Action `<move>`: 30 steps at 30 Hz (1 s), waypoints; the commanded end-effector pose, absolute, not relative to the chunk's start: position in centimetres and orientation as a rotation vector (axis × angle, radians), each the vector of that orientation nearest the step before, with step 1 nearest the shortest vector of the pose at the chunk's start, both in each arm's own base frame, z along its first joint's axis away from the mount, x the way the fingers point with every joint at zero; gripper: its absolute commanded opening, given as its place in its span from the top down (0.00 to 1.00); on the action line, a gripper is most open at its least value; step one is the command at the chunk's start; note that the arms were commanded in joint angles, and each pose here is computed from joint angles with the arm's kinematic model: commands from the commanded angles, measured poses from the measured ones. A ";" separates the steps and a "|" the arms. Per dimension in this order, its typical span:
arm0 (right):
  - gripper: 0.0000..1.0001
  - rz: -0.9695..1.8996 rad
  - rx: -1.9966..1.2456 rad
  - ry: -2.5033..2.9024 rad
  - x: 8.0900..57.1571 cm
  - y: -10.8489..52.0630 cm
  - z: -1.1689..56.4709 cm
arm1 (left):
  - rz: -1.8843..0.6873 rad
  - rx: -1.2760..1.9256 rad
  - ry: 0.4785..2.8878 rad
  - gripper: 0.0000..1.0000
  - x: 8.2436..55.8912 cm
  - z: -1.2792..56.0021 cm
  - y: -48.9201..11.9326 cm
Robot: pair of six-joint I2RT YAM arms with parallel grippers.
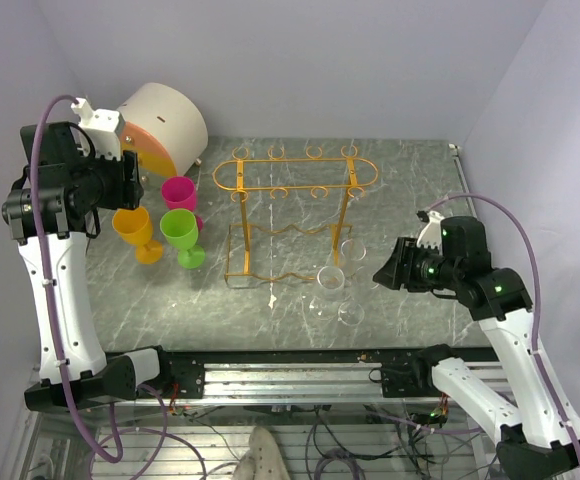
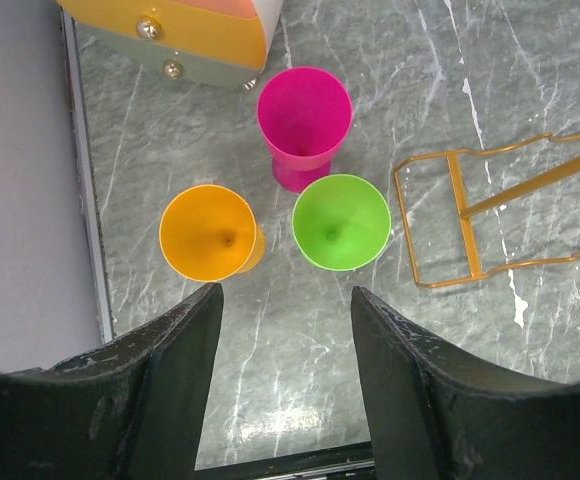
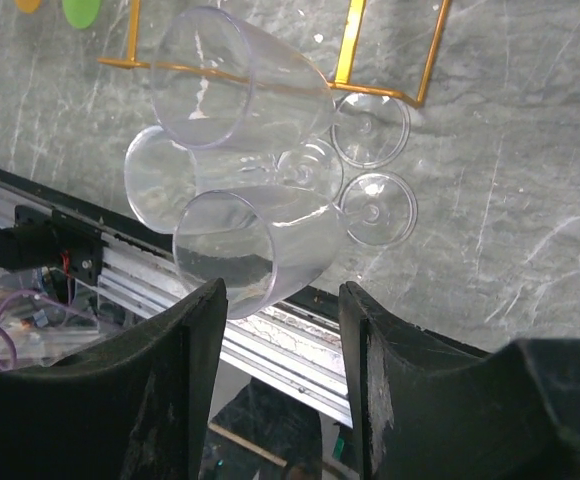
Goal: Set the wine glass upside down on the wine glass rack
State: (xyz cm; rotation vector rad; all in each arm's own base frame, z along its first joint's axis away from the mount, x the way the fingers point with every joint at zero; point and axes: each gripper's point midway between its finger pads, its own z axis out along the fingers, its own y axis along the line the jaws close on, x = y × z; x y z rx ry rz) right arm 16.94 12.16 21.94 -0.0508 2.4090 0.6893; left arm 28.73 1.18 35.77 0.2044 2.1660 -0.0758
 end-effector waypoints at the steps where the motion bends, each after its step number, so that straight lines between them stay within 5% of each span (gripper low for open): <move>1: 0.51 0.698 -0.082 2.425 16.9 12.4 21.0 | -0.091 0.228 2.137 0.35 28.8 36.2 0.7; 9: 0.54 0.657 -0.064 2.461 17.6 12.1 19.5 | -0.091 0.228 2.145 0.35 28.8 35.6 0.7; 25: 0.74 0.597 -0.050 2.507 18.4 11.6 17.8 | -0.105 0.228 2.163 0.35 29.2 35.0 0.6; 29: 1.00 0.556 -0.027 2.501 18.2 11.0 18.2 | -0.128 0.239 2.157 0.35 29.4 35.2 0.3; 30: 1.00 0.539 -0.017 2.500 18.2 10.7 18.4 | -0.134 0.242 2.156 0.35 29.4 35.3 0.2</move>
